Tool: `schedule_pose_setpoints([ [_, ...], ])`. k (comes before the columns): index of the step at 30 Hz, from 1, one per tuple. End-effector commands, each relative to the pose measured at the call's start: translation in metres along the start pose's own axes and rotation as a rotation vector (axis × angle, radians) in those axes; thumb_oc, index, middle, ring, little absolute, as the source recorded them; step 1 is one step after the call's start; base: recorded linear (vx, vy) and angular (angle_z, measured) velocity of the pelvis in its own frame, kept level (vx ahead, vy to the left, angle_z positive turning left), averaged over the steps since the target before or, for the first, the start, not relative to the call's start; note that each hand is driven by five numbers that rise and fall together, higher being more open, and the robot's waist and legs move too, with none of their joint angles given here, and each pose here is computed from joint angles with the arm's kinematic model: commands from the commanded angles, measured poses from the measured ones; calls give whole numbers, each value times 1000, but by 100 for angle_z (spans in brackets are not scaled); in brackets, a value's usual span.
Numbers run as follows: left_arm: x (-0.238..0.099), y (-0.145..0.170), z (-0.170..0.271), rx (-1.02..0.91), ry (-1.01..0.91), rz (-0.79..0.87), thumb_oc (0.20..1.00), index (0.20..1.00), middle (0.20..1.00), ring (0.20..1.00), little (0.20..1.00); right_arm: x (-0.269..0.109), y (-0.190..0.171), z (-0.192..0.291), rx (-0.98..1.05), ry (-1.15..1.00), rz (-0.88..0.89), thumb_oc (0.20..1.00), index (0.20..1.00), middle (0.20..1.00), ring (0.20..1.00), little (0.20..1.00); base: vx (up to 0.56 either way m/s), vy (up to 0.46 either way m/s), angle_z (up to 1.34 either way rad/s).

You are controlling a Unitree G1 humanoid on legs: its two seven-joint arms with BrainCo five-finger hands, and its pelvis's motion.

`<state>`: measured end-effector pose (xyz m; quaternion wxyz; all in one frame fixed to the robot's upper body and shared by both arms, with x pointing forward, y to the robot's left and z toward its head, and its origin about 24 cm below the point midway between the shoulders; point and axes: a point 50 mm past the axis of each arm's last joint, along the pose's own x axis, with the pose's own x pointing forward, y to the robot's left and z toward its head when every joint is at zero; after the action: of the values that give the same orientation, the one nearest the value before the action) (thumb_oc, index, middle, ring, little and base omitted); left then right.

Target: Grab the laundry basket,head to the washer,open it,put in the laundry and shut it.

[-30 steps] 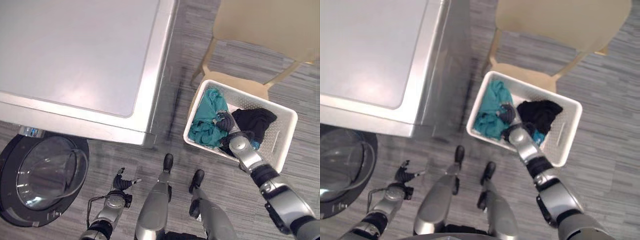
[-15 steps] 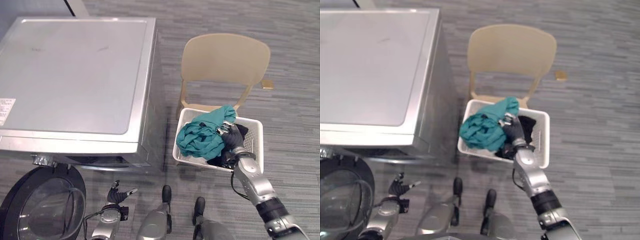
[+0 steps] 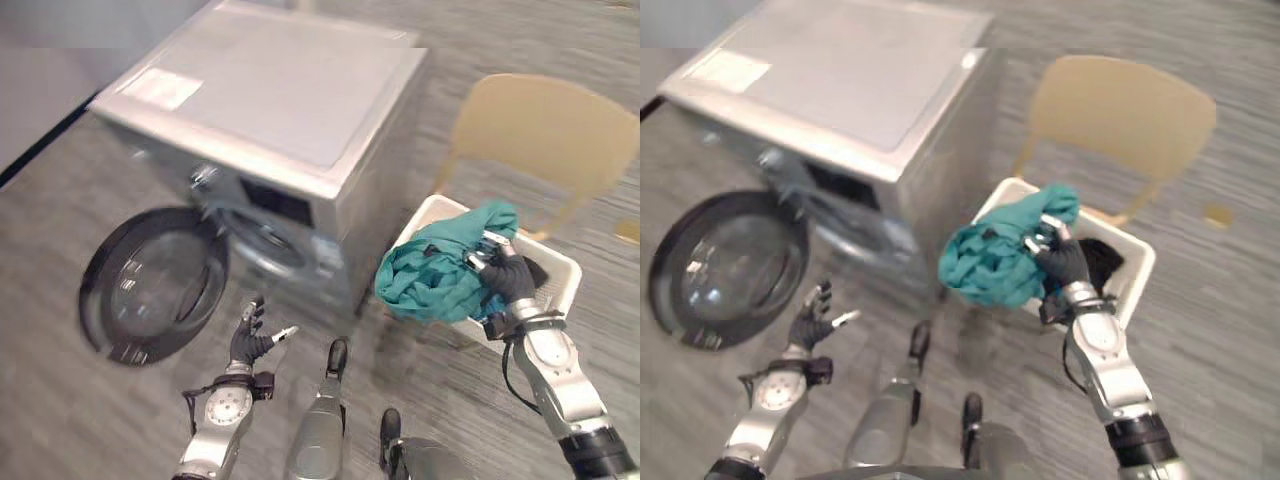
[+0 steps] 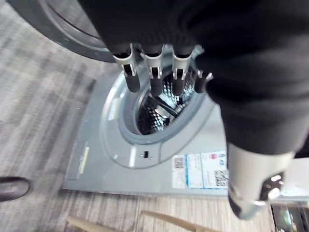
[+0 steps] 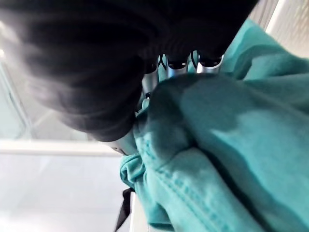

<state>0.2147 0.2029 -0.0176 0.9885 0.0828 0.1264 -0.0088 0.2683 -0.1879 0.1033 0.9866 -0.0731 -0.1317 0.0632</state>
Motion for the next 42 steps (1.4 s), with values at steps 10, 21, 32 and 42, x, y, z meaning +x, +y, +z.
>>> schedule_pose_setpoints([
  [10,17,-47,121,326,-595,-279,1000,1000,1000,1000,1000,15,48,58,227,-276,317,200,200,200,200,200,8,27,75],
  [21,49,-97,146,490,-666,-309,200,200,200,200,200,19,129,86,556,-321,598,200,200,200,200,200,25,78,-12],
  [32,33,-63,132,282,-618,-165,200,200,200,200,200,7,113,44,391,-163,503,1000,1000,1000,1000,1000,29,15,-4],
  [42,20,-9,83,170,-413,16,200,200,200,200,200,-18,31,23,-141,-124,210,1000,1000,1000,1000,1000,3,2,0],
])
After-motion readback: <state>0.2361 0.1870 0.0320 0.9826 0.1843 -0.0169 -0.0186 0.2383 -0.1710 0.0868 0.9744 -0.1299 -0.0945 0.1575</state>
